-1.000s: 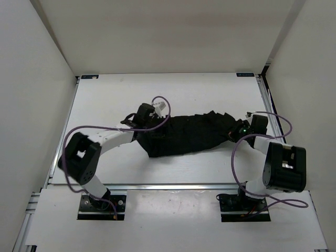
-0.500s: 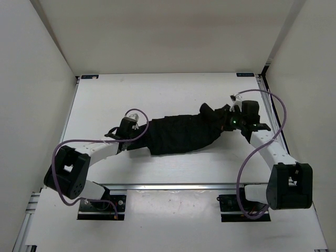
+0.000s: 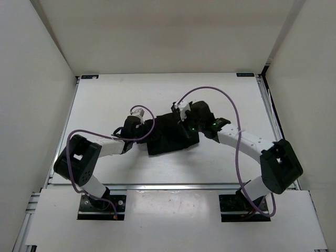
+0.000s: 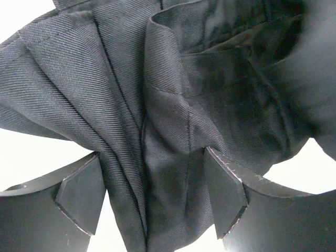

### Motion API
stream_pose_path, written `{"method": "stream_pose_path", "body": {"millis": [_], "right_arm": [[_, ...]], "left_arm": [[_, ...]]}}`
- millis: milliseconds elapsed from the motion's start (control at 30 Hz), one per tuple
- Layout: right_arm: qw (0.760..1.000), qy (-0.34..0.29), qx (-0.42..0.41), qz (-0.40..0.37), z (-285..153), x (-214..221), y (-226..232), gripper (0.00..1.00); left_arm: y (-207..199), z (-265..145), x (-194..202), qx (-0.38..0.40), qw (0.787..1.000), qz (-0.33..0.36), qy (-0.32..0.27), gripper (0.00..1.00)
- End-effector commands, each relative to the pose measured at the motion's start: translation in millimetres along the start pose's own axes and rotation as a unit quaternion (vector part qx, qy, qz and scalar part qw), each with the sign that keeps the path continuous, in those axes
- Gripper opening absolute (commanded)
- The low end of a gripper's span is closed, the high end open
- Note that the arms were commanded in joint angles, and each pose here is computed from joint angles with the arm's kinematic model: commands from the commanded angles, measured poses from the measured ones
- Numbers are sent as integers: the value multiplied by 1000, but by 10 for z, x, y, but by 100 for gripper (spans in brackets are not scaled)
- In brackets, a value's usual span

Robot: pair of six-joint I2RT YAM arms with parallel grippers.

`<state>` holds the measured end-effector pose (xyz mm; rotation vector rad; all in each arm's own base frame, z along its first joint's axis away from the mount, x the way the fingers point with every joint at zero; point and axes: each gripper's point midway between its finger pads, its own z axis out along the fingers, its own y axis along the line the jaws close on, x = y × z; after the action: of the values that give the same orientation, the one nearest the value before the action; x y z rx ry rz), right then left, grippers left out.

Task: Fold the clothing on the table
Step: Fold the skirt

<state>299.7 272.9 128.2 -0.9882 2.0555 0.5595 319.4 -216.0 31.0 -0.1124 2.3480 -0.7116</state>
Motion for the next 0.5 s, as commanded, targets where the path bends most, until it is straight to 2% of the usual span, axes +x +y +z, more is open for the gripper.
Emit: {"method": "stream_pose_path", "body": {"millis": [0, 133, 333, 467], "right_arm": [[997, -22, 17, -72, 124, -236, 41, 0], [996, -45, 45, -69, 221, -507, 50, 0], [990, -63, 121, -18, 114, -649, -284, 0], [990, -81, 115, -30, 20, -805, -212, 0]], "left_arm": [[327, -56, 709, -36, 993, -30, 105, 81], [260, -57, 818, -18, 992, -29, 123, 80], [-13, 50, 818, 15, 990, -19, 136, 79], [-51, 31, 777, 17, 991, -22, 133, 79]]}}
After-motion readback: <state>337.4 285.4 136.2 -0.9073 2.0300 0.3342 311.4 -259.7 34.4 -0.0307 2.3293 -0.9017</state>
